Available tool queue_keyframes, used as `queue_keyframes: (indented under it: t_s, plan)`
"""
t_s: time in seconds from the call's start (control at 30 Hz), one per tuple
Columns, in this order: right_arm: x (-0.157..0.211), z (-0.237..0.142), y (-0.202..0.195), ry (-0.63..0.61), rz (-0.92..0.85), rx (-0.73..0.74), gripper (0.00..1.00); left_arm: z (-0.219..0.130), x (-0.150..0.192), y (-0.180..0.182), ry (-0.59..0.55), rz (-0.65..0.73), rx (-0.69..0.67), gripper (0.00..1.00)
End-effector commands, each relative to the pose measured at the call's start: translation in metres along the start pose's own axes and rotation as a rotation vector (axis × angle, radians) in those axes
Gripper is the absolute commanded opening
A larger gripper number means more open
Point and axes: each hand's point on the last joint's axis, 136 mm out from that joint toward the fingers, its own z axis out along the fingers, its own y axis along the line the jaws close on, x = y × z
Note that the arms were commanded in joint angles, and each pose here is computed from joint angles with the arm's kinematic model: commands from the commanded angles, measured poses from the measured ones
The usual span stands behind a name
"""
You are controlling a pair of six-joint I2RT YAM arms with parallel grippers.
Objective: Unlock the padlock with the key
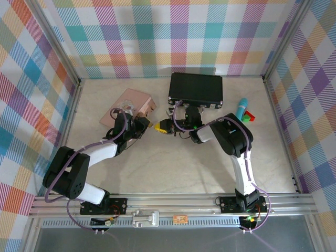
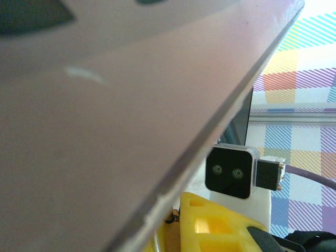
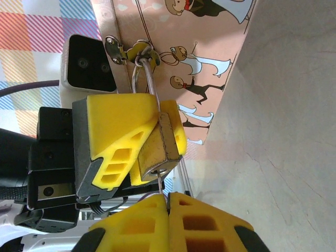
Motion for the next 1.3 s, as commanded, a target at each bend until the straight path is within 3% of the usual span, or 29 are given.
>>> queue_keyframes:
  t_s: [0.0,0.07,0.27,0.47,0.6,0.93,1.27]
  plan:
    - [-0.019,-0.002,-0.005,-0.103,-0.066,0.097,0.0,-0.008,0.059,-0.068,0.265,0.075,0.262,0.0]
    - [-0.02,-0.003,-0.012,-0.121,0.003,0.129,0.0,-0.006,0.06,-0.067,0.269,0.073,0.26,0.0]
    - [-0.034,-0.001,0.016,-0.16,0.166,-0.084,0.0,-0.006,0.06,-0.057,0.259,0.123,0.213,0.0]
    - [-0.032,-0.006,0.02,-0.184,0.299,-0.096,0.0,-0.007,0.059,-0.059,0.253,0.121,0.221,0.0]
    - [-0.037,-0.007,0.03,-0.207,0.39,-0.187,0.0,-0.005,0.06,-0.064,0.262,0.078,0.252,0.0]
    - [-0.038,-0.001,0.022,-0.193,0.242,-0.143,0.0,-0.008,0.06,-0.082,0.258,-0.039,0.273,0.0]
    - [-0.035,0.001,0.013,-0.153,0.099,-0.093,0.0,-0.016,0.063,-0.093,0.282,-0.007,0.299,0.0]
